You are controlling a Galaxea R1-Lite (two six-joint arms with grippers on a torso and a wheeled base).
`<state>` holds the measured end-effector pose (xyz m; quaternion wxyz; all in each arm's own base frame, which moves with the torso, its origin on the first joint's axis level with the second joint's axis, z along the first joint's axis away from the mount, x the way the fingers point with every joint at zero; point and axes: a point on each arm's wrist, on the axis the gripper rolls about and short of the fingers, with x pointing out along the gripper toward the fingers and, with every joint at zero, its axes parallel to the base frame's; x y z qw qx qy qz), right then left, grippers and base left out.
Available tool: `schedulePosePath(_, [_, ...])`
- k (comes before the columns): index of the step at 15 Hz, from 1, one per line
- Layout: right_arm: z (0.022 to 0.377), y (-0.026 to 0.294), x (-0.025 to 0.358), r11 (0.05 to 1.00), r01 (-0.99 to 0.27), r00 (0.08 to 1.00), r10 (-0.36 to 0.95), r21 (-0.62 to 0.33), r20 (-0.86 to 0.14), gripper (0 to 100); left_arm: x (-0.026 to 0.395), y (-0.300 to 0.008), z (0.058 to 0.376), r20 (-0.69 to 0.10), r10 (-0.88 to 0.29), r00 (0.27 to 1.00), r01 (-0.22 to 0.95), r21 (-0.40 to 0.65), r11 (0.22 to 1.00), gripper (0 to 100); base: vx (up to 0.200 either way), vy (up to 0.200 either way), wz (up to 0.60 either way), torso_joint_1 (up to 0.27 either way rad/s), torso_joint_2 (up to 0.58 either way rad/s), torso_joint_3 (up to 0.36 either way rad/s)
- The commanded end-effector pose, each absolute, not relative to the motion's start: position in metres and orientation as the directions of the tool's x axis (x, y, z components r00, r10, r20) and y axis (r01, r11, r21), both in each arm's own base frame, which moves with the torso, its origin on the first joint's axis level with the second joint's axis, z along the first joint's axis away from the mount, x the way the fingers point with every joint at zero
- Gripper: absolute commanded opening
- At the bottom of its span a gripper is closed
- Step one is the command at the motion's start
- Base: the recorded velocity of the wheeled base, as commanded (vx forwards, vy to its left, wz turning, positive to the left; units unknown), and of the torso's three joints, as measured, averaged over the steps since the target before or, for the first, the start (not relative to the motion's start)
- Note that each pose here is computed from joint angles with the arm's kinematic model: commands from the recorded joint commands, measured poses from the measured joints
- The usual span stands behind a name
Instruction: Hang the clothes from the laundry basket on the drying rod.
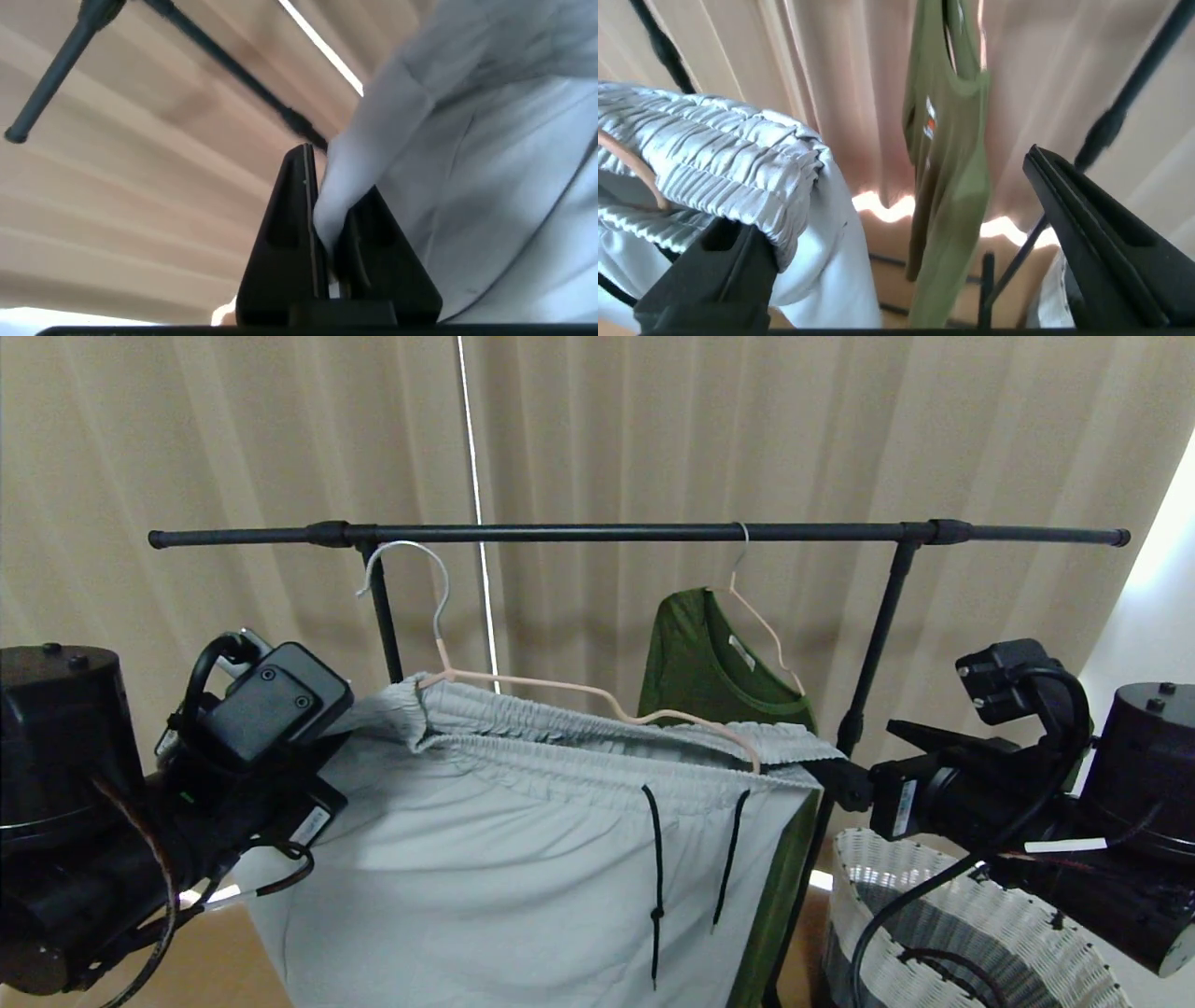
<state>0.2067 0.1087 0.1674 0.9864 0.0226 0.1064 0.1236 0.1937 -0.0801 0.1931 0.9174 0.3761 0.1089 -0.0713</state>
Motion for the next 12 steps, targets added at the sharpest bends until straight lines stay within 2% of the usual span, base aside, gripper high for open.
schedulePosePath(1, [0.173, 0.109, 0.207, 0.968, -0.242, 0.951, 0.251, 0.072, -0.183, 100, 0.193, -0.073, 0.188, -0.268, -0.018, 0.963, 0.206, 0.693, 0.691, 0, 0.000, 0.000, 0.00, 0.000, 0.00, 0.000])
schedulePosePath(3, [0.180, 0.107, 0.203, 0.965, -0.253, 0.949, 0.262, 0.069, -0.177, 100, 0.194, -0.064, 0.186, -0.275, 0.025, 0.961, 0.193, 0.733, 0.653, 0, 0.000, 0.000, 0.00, 0.000, 0.00, 0.000])
schedulePosePath(7, [0.198, 0.105, 0.196, 0.943, -0.321, 0.930, 0.331, 0.086, -0.158, 100, 0.194, -0.063, 0.183, -0.285, 0.026, 0.958, 0.203, 0.741, 0.640, 0, 0.000, 0.000, 0.00, 0.000, 0.00, 0.000])
schedulePosePath(10, [0.195, 0.107, 0.198, 0.943, -0.324, 0.923, 0.334, 0.080, -0.190, 100, 0.194, -0.065, 0.185, -0.274, 0.015, 0.962, 0.200, 0.738, 0.645, 0, 0.000, 0.000, 0.00, 0.000, 0.00, 0.000])
schedulePosePath(12, [0.181, 0.118, 0.218, 0.942, -0.327, 0.910, 0.335, 0.074, -0.245, 100, 0.190, -0.076, 0.190, -0.201, -0.052, 0.978, 0.184, 0.723, 0.666, 0, 0.000, 0.000, 0.00, 0.000, 0.00, 0.000])
